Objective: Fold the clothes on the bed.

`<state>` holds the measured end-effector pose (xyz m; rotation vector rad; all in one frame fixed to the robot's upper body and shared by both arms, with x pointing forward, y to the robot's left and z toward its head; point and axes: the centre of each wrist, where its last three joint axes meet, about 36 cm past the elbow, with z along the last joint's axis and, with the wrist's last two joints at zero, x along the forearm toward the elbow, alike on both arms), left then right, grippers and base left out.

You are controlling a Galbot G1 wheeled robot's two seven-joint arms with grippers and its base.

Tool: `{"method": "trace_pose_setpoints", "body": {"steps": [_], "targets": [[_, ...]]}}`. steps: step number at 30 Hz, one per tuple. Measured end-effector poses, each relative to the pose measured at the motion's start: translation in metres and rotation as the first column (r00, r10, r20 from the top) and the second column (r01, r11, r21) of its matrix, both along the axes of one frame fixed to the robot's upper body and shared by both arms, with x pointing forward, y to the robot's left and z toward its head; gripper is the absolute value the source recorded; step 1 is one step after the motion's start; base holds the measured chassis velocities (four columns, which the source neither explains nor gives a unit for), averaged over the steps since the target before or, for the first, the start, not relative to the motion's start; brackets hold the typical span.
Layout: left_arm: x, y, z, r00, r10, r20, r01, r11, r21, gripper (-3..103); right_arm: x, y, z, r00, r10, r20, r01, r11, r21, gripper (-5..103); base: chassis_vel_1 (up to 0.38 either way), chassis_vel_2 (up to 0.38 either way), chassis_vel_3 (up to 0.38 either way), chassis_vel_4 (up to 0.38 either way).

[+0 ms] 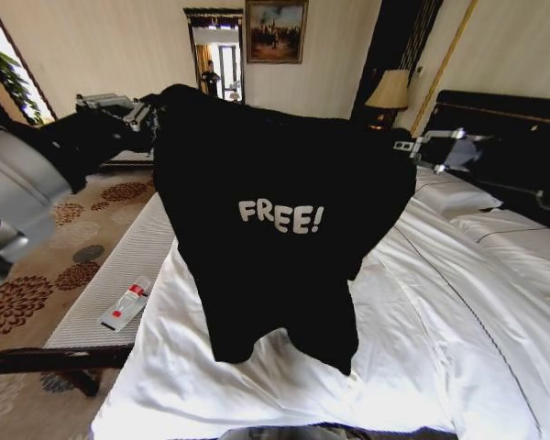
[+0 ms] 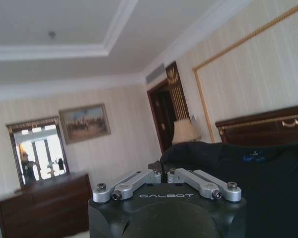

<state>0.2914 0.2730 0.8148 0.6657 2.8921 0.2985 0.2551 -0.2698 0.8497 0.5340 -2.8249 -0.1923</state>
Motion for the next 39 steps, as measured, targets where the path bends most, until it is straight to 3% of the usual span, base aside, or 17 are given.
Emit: {"method": "trace_pose_setpoints", "body": {"steps": [3,6,8,14,15,20,21,23,30,33,35,39], "targets": [[0.008,-0.004,-0.017,0.999,0.009,-0.038,-0.008,1.000,0.008,0,0.018,0.000,-0.020,0.998,-0.018,-0.053,0.019,1.000,0.010,0,0.000,0.000,0.000,0.000],[0.031,-0.012,-0.060,0.990,0.017,-0.143,-0.019,1.000,-0.008,0,0.045,0.002,-0.061,0.992,-0.041,-0.118,0.043,0.999,0.014,0,0.000,0.000,0.000,0.000],[0.034,-0.013,-0.066,0.988,0.019,-0.155,-0.021,1.000,-0.012,0,0.049,0.003,-0.067,0.991,-0.038,-0.129,0.040,0.999,0.014,0,0.000,0.000,0.000,0.000],[0.084,-0.033,-0.133,0.968,0.053,-0.243,-0.062,0.998,-0.031,0,0.121,-0.004,-0.123,0.967,-0.078,-0.243,0.099,0.992,0.077,0,0.000,0.000,0.000,0.000],[0.084,-0.033,-0.133,0.968,0.053,-0.243,-0.062,0.998,-0.031,0,0.121,-0.004,-0.123,0.967,-0.078,-0.243,0.099,0.992,0.077,0,0.000,0.000,0.000,0.000],[0.135,-0.058,-0.209,0.923,0.083,-0.375,-0.097,0.995,-0.020,0,0.177,-0.001,-0.183,0.936,-0.119,-0.332,0.157,0.984,0.089,0,0.000,0.000,0.000,0.000],[0.135,-0.058,-0.209,0.923,0.083,-0.375,-0.097,0.995,-0.020,0,0.177,-0.001,-0.183,0.936,-0.119,-0.332,0.157,0.984,0.089,0,0.000,0.000,0.000,0.000],[0.155,-0.070,-0.241,0.905,0.091,-0.415,-0.105,0.994,-0.012,0,0.199,-0.001,-0.214,0.917,-0.140,-0.375,0.185,0.979,0.088,0,0.000,0.000,0.000,0.000],[0.201,-0.103,-0.308,0.885,0.108,-0.452,-0.120,0.993,0.002,0,0.241,0.005,-0.297,0.885,-0.181,-0.428,0.220,0.974,0.043,0,0.000,0.000,0.000,0.000],[0.213,-0.105,-0.327,0.878,0.123,-0.462,-0.129,0.991,0.018,0,0.251,0.009,-0.314,0.878,-0.189,-0.440,0.227,0.973,0.035,0,0.000,0.000,0.000,0.000],[0.237,-0.105,-0.353,0.868,0.150,-0.473,-0.149,0.988,0.041,0,0.273,0.013,-0.342,0.866,-0.214,-0.453,0.248,0.969,0.016,0,0.000,0.000,0.000,0.000],[0.266,-0.108,-0.363,0.869,0.176,-0.462,-0.174,0.984,0.048,0,0.304,0.008,-0.366,0.868,-0.256,-0.426,0.271,0.962,-0.028,0,0.000,0.000,0.000,0.000]]}}
